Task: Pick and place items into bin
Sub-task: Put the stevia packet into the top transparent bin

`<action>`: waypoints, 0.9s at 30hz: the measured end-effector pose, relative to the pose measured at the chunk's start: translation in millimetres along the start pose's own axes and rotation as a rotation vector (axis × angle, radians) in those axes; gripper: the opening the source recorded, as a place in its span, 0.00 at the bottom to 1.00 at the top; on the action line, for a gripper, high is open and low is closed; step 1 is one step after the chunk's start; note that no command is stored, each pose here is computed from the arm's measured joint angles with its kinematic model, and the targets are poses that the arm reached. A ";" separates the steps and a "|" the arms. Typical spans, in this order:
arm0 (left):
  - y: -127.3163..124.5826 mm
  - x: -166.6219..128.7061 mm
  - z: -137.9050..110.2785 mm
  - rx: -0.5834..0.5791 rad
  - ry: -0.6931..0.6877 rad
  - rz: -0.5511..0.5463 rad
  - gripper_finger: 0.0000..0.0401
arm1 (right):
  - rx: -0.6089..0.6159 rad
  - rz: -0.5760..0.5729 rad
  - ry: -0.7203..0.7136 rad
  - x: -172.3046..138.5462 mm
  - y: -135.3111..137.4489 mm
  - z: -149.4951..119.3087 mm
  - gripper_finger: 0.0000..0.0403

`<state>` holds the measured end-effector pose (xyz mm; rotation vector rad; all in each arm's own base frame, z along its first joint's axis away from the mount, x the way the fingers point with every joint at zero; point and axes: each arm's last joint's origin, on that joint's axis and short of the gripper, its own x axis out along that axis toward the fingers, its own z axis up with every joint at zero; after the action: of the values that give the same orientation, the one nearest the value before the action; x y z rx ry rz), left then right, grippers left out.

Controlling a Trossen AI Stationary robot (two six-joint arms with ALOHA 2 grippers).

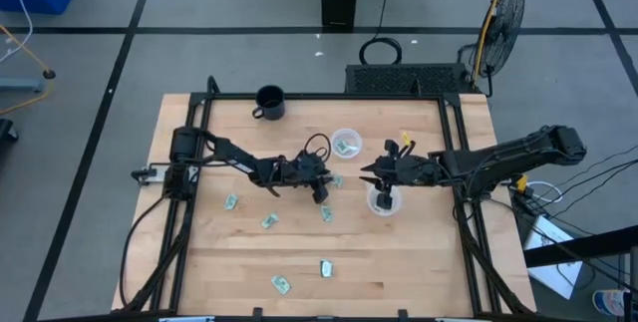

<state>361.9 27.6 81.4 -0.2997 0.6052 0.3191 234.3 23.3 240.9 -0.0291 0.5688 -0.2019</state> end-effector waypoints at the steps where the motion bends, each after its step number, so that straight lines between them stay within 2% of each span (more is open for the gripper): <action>1: 0.4 0.0 -0.8 0.002 0.006 0.010 0.31 | 0.000 0.000 0.000 0.0 0.0 0.0 0.24; 8: 1.4 -2.5 2.8 0.012 -0.008 0.027 0.04 | 0.000 0.000 0.000 0.0 0.0 0.0 0.23; 13: -3.6 -22.5 21.6 -0.001 -0.040 0.010 0.05 | -0.001 0.000 0.002 0.0 0.0 -0.2 0.24; 17: -10.6 -58.6 61.1 0.031 -0.203 0.030 0.02 | -0.001 0.000 0.004 0.0 0.0 -0.4 0.23; 21: -2.5 -80.1 91.0 0.059 -0.338 0.097 0.04 | 0.002 -0.001 -0.006 0.6 0.1 0.5 0.24; 24: 5.3 -76.8 105.9 0.047 -0.365 0.110 0.02 | 0.005 -0.001 -0.014 2.9 0.9 1.2 0.23; 27: 14.0 -57.2 112.3 0.065 -0.314 0.127 0.02 | 0.016 0.003 -0.048 5.8 2.2 4.3 0.23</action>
<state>368.8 69.6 200.8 -0.1440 0.3251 0.4579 241.7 24.2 241.2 -0.0174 0.5194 -0.2021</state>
